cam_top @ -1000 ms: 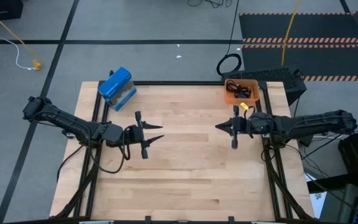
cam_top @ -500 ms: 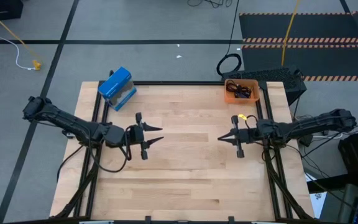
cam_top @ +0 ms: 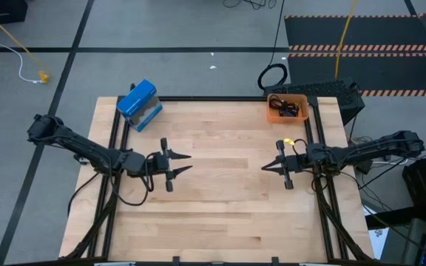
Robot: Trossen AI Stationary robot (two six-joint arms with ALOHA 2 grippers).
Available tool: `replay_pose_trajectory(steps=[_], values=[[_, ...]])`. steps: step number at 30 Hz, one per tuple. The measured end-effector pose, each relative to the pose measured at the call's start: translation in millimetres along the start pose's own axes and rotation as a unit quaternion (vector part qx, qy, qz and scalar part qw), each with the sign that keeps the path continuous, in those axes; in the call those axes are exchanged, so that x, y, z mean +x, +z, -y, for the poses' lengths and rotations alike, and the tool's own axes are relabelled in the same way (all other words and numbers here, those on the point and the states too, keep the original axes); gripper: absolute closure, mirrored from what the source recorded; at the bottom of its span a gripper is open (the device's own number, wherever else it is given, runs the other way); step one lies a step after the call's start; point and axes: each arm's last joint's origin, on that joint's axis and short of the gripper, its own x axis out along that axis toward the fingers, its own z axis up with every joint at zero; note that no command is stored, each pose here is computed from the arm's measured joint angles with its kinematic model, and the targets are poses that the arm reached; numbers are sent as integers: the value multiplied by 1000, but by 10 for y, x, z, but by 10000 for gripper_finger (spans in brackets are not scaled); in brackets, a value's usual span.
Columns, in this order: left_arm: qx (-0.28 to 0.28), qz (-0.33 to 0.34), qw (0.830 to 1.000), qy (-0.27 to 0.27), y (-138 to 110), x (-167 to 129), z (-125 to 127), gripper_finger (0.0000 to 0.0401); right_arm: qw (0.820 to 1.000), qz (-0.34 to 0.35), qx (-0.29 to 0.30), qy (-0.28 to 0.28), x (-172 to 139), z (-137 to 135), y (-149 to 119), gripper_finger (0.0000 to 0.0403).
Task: Pick and place USB-C Cables
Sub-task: Return to Home Position
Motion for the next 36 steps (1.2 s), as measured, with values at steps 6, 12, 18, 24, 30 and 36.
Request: replay_pose_trajectory(steps=[6, 12, 18, 24, 30, 36], values=[[9, -1, 999, -34, -72, -13, 12, 245, 1000, 2, -1, -2, -25, -8, -37, 399], [4, 30, 998, -55, -228, -59, -36, 245, 999, 38, -5, -11, -53, 6, 26, 399], [-4, 37, 996, -77, -378, -112, -80, 266, 999, 42, 7, -12, -68, 6, 34, 399], [-12, 47, 994, -97, -455, -215, -143, 347, 999, 33, 13, -11, -77, 3, 17, 399], [-31, 65, 993, -93, -546, -399, -240, 394, 999, 43, 14, -20, -105, 24, 40, 399], [-54, 93, 990, -89, -616, -575, -309, 388, 999, 41, 15, -31, -145, 49, 37, 399]])
